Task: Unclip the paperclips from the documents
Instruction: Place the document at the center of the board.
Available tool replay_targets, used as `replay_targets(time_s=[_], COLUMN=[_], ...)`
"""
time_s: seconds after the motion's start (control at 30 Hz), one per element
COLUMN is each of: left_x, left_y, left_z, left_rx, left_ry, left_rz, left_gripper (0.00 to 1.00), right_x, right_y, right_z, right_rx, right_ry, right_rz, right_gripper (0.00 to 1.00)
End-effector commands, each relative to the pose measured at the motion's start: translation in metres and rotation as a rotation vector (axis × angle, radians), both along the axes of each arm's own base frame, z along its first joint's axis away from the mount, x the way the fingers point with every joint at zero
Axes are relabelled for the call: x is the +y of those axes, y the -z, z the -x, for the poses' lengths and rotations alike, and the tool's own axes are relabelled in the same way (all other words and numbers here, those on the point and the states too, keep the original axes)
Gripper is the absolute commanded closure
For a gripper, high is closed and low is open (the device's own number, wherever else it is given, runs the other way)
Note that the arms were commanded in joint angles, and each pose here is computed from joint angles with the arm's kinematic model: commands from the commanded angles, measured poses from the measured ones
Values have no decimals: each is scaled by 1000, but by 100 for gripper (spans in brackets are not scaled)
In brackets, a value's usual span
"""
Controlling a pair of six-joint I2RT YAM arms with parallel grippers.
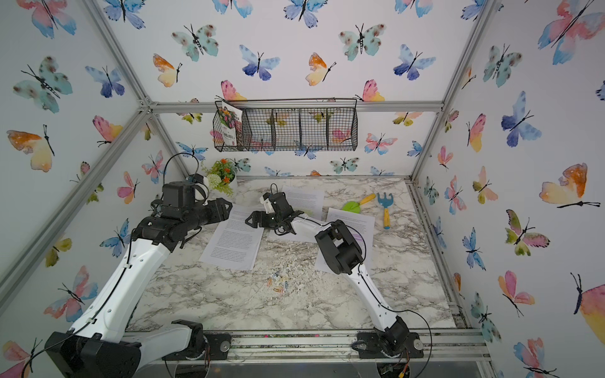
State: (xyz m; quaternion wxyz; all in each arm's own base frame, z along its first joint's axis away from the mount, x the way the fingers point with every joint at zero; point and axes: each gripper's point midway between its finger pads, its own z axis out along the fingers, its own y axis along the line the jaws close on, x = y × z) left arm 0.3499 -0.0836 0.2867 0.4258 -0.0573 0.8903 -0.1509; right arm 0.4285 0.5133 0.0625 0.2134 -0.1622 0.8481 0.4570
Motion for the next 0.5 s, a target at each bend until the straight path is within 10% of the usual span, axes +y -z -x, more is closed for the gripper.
replay_targets(time_s=[0.0, 0.1, 0.13, 0.17, 0.47], left_x=[27, 49, 55, 60, 69], left_y=[-5, -8, -7, -5, 74], left_z=[-5, -5, -5, -6, -20], left_rx=[-52, -94, -101, -107, -119], left_ry=[-150, -250, -275, -288, -284], left_rz=[-34, -106, -131, -162, -267], left_gripper=[1, 0, 27, 0, 1], right_x=[-42, -92, -110, -126, -323], right_y=[-52, -82, -94, -102, -148], right_z=[-30, -46, -48, -49, -26], right_rx=[-137, -194, -221, -242, -523], right_ry=[113, 197, 217, 232, 472], right_rz=[111, 180, 200, 227, 459], right_gripper=[2, 2, 2, 2, 2])
